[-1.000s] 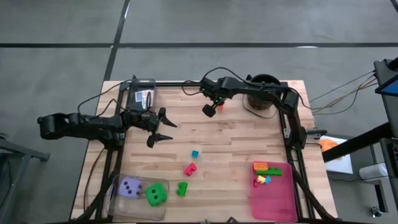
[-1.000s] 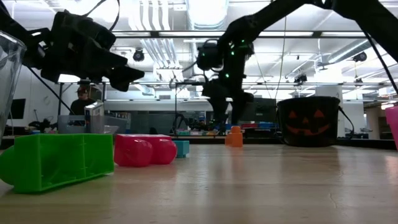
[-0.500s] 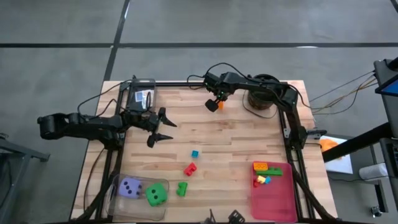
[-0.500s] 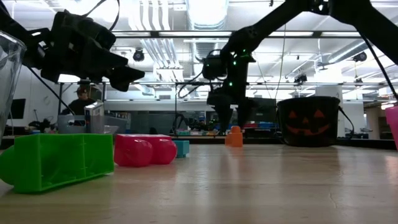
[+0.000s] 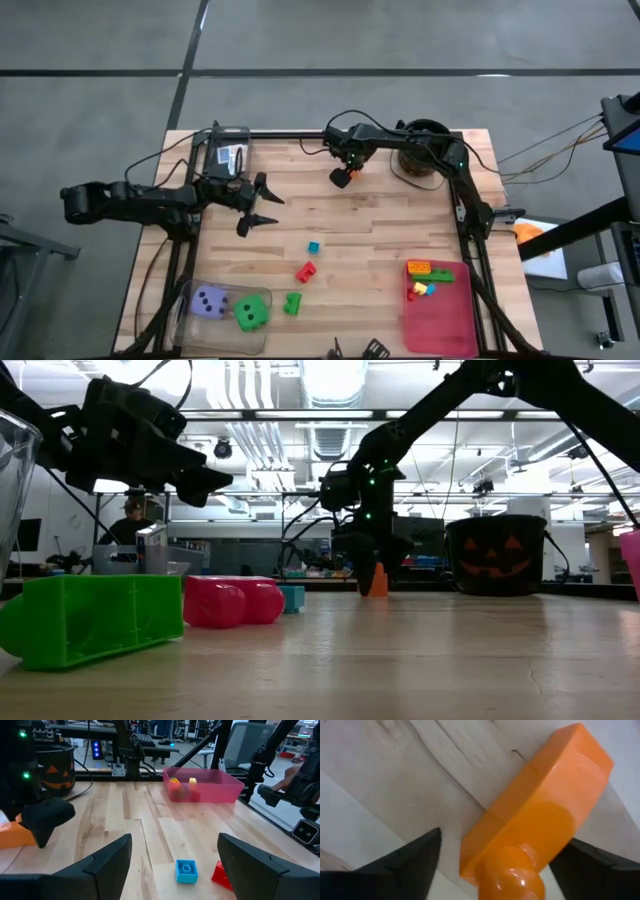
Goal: Pick & Place Toys
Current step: Put the orange game piece into the pink bin
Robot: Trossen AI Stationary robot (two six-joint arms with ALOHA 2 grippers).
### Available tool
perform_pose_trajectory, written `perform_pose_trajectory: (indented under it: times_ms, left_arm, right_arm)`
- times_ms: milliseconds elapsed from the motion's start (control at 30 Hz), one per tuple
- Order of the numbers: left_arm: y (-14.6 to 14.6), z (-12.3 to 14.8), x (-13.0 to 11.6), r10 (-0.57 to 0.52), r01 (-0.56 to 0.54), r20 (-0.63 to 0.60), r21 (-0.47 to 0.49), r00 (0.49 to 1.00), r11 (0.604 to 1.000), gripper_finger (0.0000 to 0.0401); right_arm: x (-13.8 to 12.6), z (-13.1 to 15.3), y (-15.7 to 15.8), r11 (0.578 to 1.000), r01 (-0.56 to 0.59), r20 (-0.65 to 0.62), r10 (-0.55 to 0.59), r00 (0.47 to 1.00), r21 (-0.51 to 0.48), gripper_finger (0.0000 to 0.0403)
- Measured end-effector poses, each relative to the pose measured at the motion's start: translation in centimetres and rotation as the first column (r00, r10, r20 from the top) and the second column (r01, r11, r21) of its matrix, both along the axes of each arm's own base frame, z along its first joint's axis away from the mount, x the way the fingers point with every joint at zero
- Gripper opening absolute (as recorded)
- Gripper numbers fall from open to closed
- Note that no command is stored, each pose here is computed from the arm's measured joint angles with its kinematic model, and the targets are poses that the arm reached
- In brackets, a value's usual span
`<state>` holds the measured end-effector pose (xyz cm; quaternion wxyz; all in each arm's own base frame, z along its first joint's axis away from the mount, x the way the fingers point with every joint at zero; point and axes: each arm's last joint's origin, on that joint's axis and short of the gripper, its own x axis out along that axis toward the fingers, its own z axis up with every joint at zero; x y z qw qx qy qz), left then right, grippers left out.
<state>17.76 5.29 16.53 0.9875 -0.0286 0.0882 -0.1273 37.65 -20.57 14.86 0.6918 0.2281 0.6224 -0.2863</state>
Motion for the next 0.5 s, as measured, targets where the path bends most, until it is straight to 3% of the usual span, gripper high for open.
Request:
perform_pose_trajectory:
  times_ms: [267, 500]
  left_arm:
    - [0.0, -0.01, 0.0, 0.0, 0.0, -0.001, 0.0, 1.0, 1.0, 0.0297]
    - [-0.01, -0.07, -0.01, 0.0, 0.0, -0.007, -0.001, 1.0, 1.0, 0.0297]
  right_arm:
    - [0.02, -0.14, 0.01, 0.999, -0.033, -0.006, 0.033, 0.999, 0.001, 0.0143]
    - [0.12, -0.15, 0.34, 0.996, -0.086, -0.021, 0.086, 0.996, -0.002, 0.0131]
